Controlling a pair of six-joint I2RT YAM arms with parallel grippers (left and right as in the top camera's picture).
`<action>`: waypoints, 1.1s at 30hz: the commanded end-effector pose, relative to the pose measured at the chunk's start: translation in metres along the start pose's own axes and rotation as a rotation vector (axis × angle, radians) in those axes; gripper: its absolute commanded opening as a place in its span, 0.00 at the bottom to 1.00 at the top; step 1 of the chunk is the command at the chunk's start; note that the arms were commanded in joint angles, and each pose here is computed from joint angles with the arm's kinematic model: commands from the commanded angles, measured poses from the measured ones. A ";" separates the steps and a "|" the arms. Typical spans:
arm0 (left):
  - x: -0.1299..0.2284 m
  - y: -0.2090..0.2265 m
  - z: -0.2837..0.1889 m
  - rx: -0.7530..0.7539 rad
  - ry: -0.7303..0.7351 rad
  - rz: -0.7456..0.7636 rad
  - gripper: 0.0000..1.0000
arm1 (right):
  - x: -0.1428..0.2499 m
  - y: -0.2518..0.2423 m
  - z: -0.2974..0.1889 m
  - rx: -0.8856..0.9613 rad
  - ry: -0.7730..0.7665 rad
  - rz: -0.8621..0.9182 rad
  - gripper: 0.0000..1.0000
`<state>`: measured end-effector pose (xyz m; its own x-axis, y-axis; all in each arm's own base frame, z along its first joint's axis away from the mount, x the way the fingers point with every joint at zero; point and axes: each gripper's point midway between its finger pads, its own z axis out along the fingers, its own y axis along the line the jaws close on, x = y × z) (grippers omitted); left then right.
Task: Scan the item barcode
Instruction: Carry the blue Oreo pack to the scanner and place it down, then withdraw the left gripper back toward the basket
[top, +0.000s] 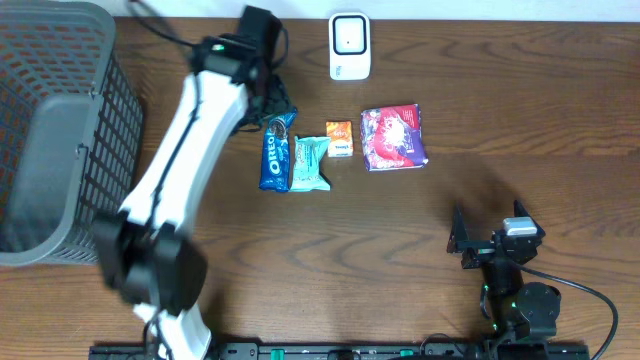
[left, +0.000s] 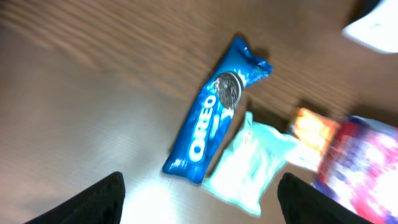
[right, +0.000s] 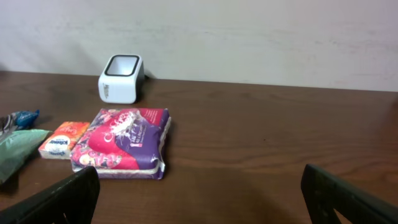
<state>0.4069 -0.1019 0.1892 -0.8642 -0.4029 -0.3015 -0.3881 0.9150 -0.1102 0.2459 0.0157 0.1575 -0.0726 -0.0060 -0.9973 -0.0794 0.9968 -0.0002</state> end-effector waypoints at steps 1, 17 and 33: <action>-0.005 0.026 -0.068 -0.001 -0.117 -0.017 0.87 | 0.001 0.002 0.000 -0.009 0.001 0.014 0.99; 0.047 0.101 -0.115 -0.157 -0.037 -0.182 0.98 | 0.001 0.002 0.000 -0.009 0.001 0.014 0.99; 0.046 0.113 -0.112 -0.185 -0.022 -0.224 0.98 | 0.001 0.002 0.000 -0.009 0.001 0.014 0.99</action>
<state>0.2886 -0.0234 0.2710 -0.7578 -0.5776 -0.3035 -0.6013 0.7988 -0.0187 0.2459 0.0157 0.1575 -0.0726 -0.0060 -0.9973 -0.0794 0.9968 -0.0002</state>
